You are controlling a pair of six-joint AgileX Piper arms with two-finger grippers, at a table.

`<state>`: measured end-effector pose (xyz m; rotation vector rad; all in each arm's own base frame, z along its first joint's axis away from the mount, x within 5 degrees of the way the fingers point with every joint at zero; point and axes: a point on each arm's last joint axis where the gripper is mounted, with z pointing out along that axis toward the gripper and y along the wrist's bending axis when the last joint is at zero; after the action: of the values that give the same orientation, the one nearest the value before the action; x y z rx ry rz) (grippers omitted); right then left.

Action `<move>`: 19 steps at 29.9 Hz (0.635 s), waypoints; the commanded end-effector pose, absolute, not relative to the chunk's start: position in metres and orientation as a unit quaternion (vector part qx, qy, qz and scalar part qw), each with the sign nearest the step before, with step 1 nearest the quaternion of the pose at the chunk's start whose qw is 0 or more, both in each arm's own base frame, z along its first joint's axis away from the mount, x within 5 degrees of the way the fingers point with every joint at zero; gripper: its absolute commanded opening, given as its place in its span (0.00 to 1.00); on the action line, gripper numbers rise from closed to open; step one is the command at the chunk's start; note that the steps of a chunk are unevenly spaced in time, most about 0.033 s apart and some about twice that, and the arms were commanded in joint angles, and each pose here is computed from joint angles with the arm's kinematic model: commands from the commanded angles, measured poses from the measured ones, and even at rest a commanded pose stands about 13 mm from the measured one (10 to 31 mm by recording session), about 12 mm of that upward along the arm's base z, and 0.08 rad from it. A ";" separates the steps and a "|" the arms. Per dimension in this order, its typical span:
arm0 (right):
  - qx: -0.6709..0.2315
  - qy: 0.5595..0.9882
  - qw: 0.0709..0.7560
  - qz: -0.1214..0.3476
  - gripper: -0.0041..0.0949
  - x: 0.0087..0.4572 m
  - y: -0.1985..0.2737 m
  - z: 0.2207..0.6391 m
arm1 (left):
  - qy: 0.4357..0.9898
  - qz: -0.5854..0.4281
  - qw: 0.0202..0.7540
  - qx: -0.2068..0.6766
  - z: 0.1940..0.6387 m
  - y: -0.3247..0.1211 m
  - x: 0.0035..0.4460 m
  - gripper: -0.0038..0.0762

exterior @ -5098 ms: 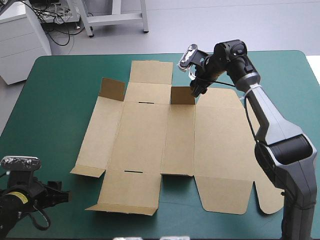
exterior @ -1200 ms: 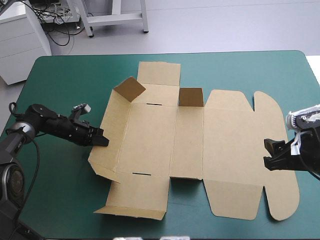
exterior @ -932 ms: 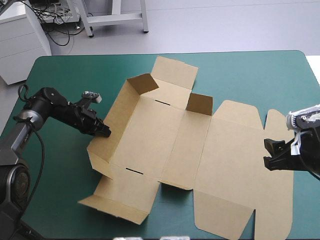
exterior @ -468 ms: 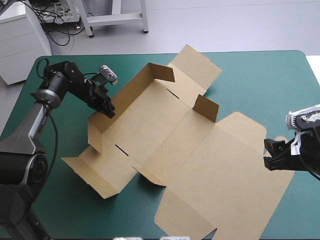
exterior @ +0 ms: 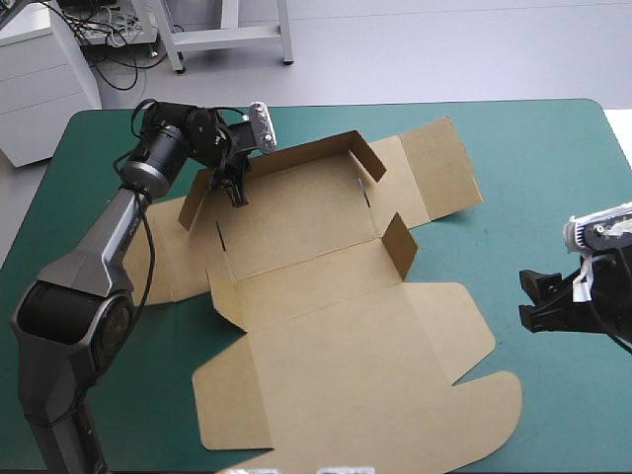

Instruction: Fold the box

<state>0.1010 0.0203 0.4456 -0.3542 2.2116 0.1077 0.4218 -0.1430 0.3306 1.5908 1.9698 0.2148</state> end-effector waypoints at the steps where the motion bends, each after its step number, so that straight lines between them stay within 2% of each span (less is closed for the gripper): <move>1: -0.138 0.875 0.462 0.045 0.70 0.110 0.021 0.454 | 0.665 0.171 0.408 0.602 0.380 -0.160 0.416 0.01; 6: -0.123 0.880 0.455 0.056 0.70 0.116 0.022 0.452 | 0.608 0.218 0.436 0.627 0.389 -0.188 0.408 0.01; 11: -0.100 0.881 0.461 0.039 0.70 0.117 0.017 0.453 | 0.620 0.192 0.449 0.614 0.393 -0.212 0.391 0.01; 19: -0.076 0.898 0.434 0.016 0.70 0.115 0.011 0.448 | 0.580 0.222 0.478 0.621 0.399 -0.242 0.337 0.01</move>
<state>0.1142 0.0135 0.4405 -0.2156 2.2790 0.0612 0.3657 -0.2420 0.3546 1.6543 1.5383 0.5115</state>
